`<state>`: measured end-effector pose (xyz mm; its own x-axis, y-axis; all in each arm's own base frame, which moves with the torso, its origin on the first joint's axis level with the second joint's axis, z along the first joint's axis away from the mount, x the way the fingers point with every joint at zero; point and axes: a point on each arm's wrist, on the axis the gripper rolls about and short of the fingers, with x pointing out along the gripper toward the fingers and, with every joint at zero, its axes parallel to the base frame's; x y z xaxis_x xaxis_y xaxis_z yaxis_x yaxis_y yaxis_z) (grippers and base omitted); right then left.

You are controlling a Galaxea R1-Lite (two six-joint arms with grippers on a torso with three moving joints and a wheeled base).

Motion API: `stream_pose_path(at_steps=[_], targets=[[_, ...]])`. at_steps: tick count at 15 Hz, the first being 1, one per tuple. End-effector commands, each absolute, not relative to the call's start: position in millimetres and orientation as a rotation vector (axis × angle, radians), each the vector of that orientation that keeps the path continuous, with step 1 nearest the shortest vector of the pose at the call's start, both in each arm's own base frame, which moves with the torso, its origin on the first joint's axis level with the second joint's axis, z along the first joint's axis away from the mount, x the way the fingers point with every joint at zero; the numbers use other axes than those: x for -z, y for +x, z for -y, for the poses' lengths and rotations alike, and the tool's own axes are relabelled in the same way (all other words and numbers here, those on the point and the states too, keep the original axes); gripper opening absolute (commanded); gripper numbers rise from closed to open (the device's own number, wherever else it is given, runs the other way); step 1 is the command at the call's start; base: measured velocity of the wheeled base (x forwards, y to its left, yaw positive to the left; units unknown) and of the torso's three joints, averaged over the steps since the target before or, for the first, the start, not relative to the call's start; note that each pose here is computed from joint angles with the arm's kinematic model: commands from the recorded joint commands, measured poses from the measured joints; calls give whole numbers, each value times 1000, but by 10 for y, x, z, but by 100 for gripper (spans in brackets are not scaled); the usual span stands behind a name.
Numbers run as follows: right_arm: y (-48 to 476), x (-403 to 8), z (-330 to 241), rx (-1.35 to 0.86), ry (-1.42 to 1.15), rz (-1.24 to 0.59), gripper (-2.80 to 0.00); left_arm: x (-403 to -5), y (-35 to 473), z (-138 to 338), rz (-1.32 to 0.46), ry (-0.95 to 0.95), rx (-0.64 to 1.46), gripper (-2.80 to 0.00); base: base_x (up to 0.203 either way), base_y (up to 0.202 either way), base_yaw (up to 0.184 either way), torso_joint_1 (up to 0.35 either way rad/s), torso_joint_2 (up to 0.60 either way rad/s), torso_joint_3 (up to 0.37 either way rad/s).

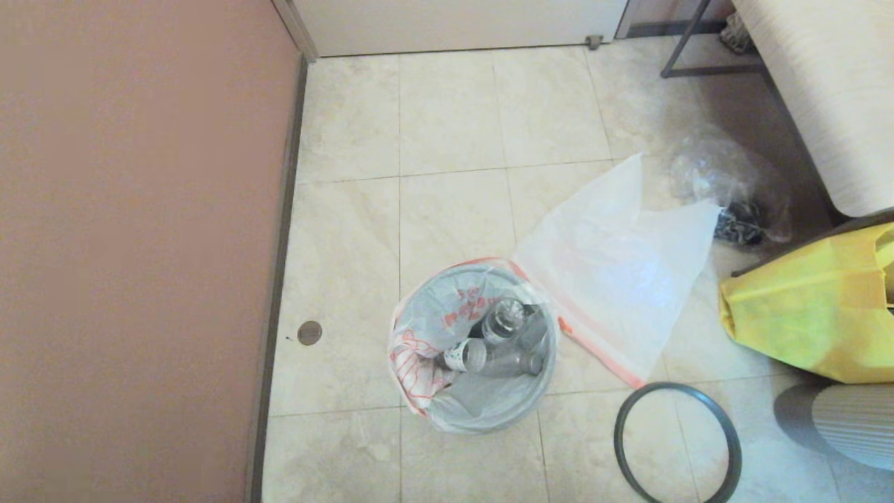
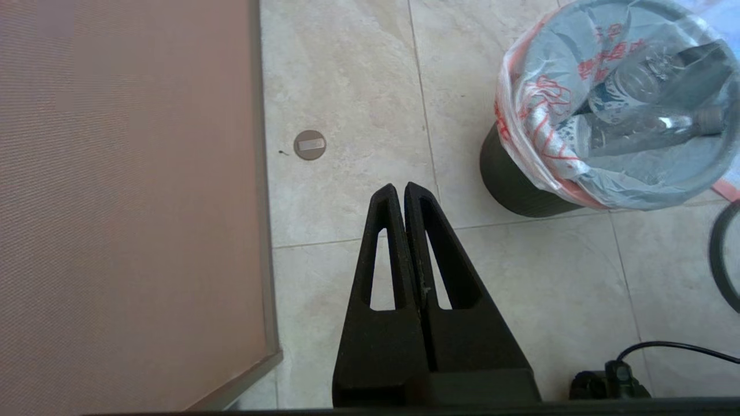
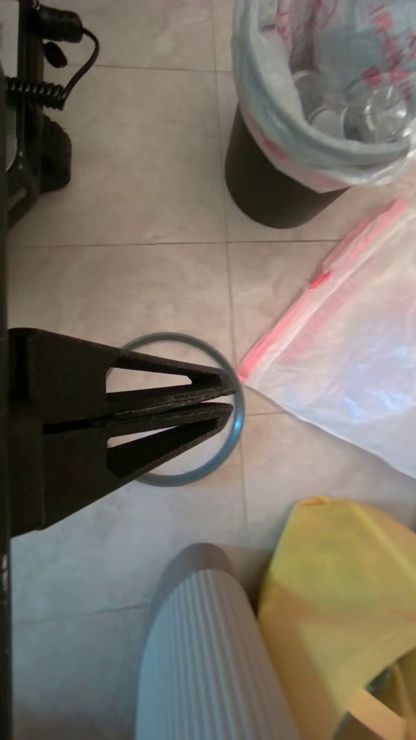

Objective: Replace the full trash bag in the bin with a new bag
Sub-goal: Place the trash bag on the floor

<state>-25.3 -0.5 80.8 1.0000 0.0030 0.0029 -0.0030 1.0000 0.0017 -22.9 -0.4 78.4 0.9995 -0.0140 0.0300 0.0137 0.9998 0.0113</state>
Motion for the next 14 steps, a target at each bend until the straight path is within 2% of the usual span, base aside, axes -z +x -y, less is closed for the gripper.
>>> stream_pose_path(at_steps=[1, 14], targets=[[-237, -760, 4, -4, 5, -15, -280, -755, -220, 4, 18, 11, 14, -280, 0, 0, 0, 0, 0, 0], [-237, -760, 4, -4, 17, -15, -280, -771, -224, 4, 27, 21, 12, -280, 0, 0, 0, 0, 0, 0]])
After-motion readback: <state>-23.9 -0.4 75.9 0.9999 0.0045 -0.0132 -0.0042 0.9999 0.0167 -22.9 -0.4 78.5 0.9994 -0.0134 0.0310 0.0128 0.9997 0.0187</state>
